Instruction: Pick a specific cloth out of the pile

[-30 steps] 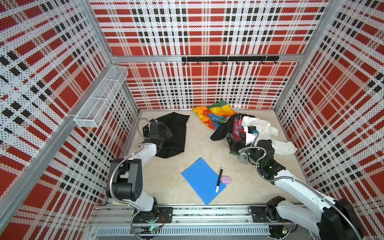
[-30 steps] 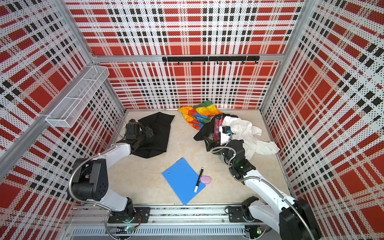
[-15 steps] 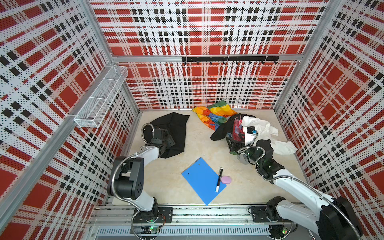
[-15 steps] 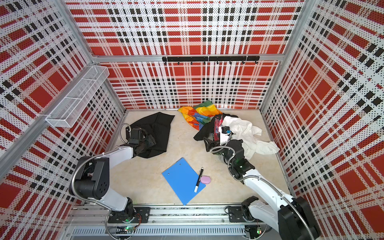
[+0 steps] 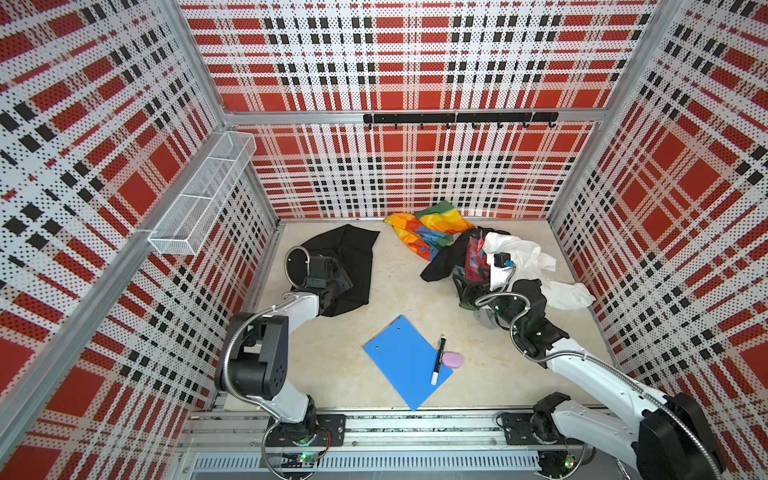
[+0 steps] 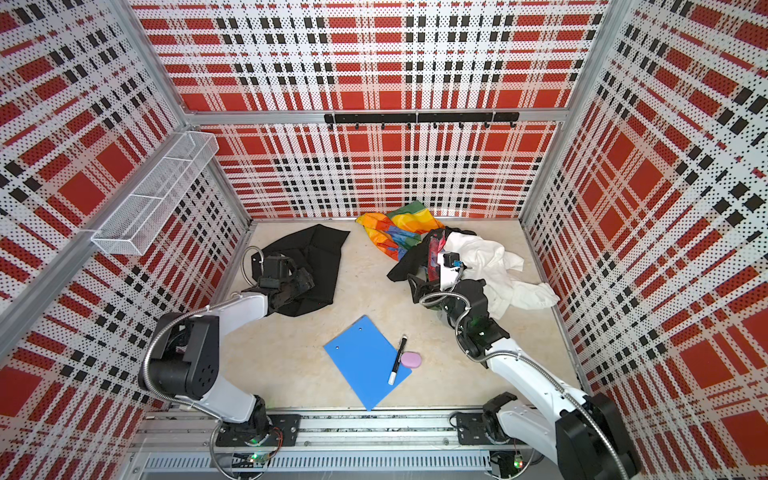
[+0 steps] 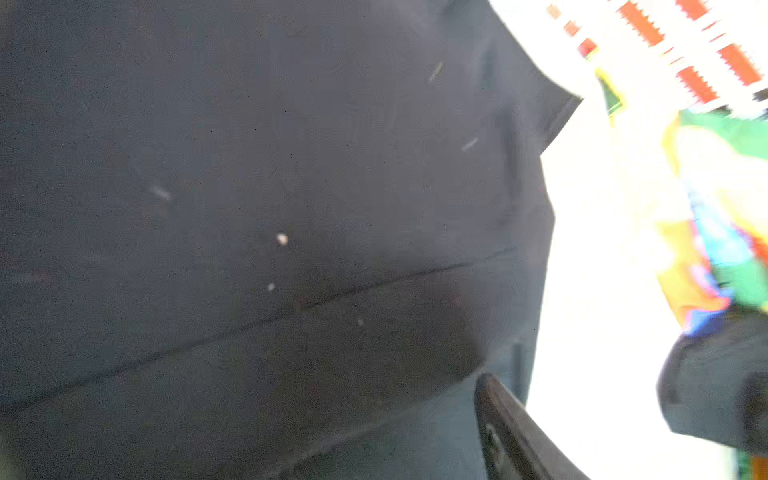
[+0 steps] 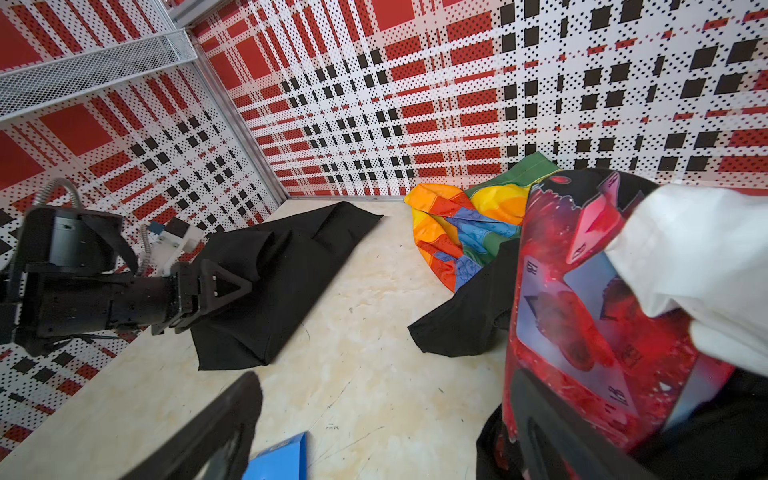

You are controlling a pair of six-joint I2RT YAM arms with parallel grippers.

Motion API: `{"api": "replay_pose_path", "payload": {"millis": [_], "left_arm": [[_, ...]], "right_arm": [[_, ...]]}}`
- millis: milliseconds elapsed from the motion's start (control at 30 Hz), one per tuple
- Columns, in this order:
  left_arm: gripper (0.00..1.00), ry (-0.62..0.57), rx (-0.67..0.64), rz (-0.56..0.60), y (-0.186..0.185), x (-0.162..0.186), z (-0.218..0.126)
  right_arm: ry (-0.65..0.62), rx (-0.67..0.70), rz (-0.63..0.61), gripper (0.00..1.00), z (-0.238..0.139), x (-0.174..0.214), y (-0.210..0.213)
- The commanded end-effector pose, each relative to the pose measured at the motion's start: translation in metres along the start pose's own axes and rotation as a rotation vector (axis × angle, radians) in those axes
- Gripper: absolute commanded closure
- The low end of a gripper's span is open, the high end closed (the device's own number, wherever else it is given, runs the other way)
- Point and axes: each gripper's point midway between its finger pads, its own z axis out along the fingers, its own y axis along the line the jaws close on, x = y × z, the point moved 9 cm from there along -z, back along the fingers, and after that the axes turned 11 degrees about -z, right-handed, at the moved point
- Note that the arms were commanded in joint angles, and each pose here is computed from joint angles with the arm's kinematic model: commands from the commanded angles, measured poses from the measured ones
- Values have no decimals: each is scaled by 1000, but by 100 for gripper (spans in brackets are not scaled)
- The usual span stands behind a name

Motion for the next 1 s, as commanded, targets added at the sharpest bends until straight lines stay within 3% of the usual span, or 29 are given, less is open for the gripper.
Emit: {"api": "replay_pose_path", "payload": {"millis": [0,267,533,600,700,967], "left_arm": [[31,-59,20,38,-4,-10,-21],[28,-144,105,16,2,-8,-57],[24,-129,229,61,-3,1,-89],[18,-145,256,79,-7,-2,-103],[2,-169,315,102,-14,-7,-127],[1,-264,478,144,-28,-15,-191]], "right_arm": [[-13,25,-27,0,1,1,-3],[15,39,-25,0,-5,-21,3],[57,41,-113,0,-11,-40,42],[60,30,-110,0,-13,-44,48],[77,13,-99,0,-15,-48,52],[20,145,-81,0,-46,-60,37]]}}
